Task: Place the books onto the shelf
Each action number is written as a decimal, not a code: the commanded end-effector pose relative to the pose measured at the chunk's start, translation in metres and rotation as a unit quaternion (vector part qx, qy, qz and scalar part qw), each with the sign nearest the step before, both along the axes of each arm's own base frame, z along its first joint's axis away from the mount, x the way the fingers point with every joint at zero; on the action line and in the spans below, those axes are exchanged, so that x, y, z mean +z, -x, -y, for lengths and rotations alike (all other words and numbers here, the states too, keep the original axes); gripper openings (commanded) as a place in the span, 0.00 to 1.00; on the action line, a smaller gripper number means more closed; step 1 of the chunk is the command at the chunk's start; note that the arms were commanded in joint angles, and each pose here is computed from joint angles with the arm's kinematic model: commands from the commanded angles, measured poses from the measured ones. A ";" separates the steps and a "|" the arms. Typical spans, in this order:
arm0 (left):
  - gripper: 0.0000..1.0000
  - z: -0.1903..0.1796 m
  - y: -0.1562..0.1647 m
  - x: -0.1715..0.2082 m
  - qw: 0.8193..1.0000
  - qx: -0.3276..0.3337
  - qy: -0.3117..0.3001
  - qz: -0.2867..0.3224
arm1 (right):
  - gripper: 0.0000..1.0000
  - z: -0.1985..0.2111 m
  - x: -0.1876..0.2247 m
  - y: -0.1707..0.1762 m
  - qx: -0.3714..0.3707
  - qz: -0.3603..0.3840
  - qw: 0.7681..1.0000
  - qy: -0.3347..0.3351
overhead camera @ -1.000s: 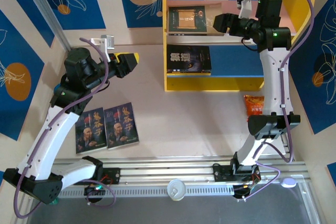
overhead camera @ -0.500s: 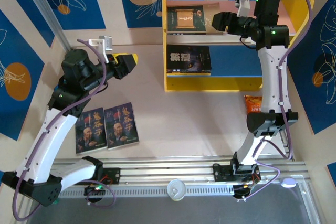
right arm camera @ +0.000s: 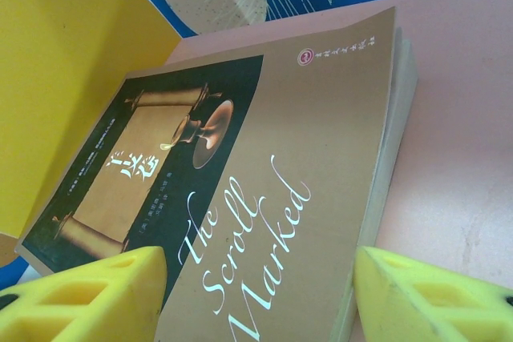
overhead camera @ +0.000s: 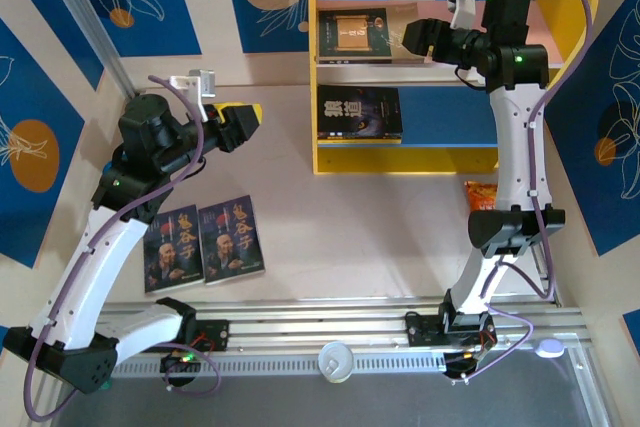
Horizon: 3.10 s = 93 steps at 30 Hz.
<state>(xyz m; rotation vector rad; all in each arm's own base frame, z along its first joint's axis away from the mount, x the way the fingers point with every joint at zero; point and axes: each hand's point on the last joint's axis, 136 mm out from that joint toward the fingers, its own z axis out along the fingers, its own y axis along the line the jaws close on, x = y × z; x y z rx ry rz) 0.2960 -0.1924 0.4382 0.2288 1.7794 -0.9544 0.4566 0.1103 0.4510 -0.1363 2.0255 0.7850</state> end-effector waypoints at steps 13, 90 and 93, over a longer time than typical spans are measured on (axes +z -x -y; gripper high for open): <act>0.51 -0.003 0.003 0.003 1.000 0.005 -0.009 0.014 | 0.63 -0.026 -0.010 -0.006 0.039 -0.017 0.999 -0.018; 0.55 -0.063 0.002 -0.266 0.905 0.190 -0.161 -0.345 | 0.75 0.002 -0.013 0.116 -0.026 0.062 0.998 -0.004; 0.53 -0.061 0.004 -0.301 0.886 0.191 -0.175 -0.384 | 0.75 -0.012 -0.052 0.134 -0.029 0.033 0.999 0.015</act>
